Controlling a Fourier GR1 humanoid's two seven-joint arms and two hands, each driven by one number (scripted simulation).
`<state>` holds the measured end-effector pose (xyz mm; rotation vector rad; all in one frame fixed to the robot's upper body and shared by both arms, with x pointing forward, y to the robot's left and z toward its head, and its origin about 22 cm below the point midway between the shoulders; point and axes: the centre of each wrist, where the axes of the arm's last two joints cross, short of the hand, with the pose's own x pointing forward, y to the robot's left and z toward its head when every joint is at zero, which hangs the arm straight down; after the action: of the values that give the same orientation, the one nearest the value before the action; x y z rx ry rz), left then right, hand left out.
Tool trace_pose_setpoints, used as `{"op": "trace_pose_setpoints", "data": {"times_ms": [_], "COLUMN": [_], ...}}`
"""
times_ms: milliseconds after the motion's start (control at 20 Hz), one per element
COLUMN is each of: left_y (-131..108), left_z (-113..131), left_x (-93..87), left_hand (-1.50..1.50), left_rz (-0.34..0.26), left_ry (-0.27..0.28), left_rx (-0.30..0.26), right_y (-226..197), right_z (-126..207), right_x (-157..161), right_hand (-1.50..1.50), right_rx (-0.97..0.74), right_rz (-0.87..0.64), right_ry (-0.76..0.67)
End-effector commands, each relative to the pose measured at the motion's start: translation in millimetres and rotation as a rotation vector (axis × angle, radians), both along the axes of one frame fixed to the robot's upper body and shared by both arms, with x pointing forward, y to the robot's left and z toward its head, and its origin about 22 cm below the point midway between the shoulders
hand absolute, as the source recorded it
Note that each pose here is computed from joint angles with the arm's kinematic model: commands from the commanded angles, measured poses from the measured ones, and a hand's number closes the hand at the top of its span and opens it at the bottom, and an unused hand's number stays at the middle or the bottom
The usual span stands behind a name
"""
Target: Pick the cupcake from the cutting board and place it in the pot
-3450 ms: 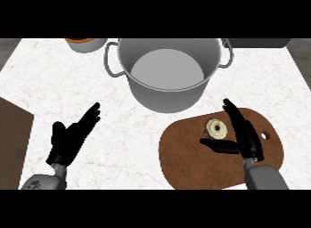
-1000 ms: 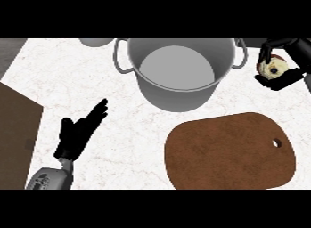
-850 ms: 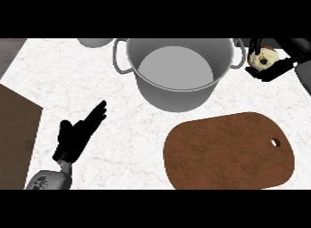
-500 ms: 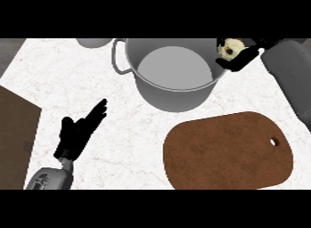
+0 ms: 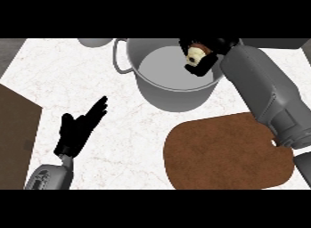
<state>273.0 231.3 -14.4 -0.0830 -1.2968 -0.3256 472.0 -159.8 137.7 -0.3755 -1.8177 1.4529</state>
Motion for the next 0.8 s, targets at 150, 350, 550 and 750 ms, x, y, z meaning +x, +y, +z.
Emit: {"op": "trace_pose_setpoints", "data": {"times_ms": [150,350,550,750], "left_y": [-5.0,-10.1,-6.0,9.1], "left_z": [-16.4,-12.6,-3.0,2.1], "left_x": [-7.8,-2.4,-4.9,-3.9], "left_hand": [0.0,0.0,0.0,0.0], "left_rz": [-0.014,-0.016,-0.008,-0.021], "left_ry": [0.022,0.018,-0.019,-0.007], "left_rx": [-0.003,-0.011,-0.003,0.018], "right_y": [43.1,76.0,63.6,71.4], "right_z": [-15.3,-49.9,-52.5,-52.7], "right_x": [-6.4,-20.9,-18.4,-20.5], "right_hand": [1.5,1.5,-1.5,-1.5], "right_rx": [-0.317,-0.519,-0.61,-0.447], "right_rz": [-0.053,-0.101,-0.217,-0.117], "right_ry": [-0.147,0.073,0.199,0.227]}}
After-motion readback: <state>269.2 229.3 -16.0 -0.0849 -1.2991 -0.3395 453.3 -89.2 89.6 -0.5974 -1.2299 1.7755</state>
